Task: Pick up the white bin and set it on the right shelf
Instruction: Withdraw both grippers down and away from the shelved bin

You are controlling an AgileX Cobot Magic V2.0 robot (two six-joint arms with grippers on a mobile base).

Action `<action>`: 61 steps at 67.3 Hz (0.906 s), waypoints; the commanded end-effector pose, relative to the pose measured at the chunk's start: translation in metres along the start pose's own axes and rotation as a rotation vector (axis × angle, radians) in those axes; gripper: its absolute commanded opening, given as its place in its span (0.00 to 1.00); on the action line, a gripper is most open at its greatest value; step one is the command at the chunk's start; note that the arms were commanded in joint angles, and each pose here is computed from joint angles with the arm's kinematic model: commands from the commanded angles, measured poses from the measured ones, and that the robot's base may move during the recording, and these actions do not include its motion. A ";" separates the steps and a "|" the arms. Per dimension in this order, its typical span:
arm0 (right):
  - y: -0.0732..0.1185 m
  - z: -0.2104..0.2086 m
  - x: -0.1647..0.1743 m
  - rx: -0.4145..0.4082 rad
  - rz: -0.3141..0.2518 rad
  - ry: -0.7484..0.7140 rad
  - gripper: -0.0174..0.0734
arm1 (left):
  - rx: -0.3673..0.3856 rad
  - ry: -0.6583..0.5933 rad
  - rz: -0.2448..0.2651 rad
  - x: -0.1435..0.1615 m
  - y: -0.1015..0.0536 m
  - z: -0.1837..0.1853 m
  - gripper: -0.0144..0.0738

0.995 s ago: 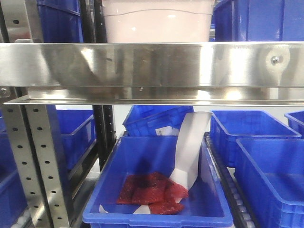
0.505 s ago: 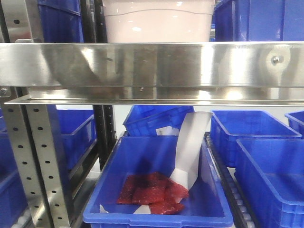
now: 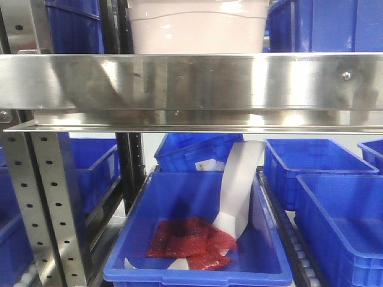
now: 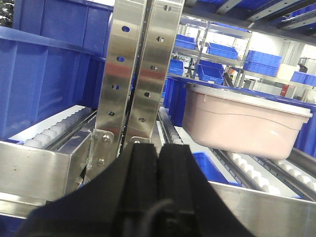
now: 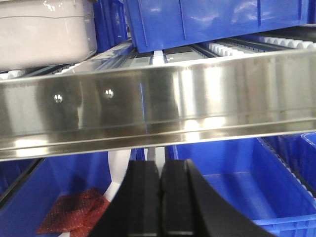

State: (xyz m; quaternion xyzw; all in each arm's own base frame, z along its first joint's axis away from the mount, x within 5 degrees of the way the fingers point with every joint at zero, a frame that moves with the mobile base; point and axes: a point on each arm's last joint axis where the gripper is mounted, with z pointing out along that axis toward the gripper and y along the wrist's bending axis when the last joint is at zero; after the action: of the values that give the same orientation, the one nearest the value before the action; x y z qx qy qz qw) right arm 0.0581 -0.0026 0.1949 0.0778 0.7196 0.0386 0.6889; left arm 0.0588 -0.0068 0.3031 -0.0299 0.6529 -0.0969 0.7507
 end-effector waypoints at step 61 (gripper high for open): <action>0.003 -0.005 -0.017 -0.028 -0.121 -0.217 0.22 | -0.011 -0.063 -0.009 -0.013 0.000 0.000 0.03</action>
State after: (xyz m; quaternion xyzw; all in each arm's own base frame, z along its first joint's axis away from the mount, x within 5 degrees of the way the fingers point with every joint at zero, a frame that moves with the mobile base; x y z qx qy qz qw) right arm 0.0566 -0.0022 0.2024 0.0294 0.6894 0.0022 0.7238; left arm 0.0589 -0.0078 0.3013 -0.0262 0.6585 -0.0997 0.7454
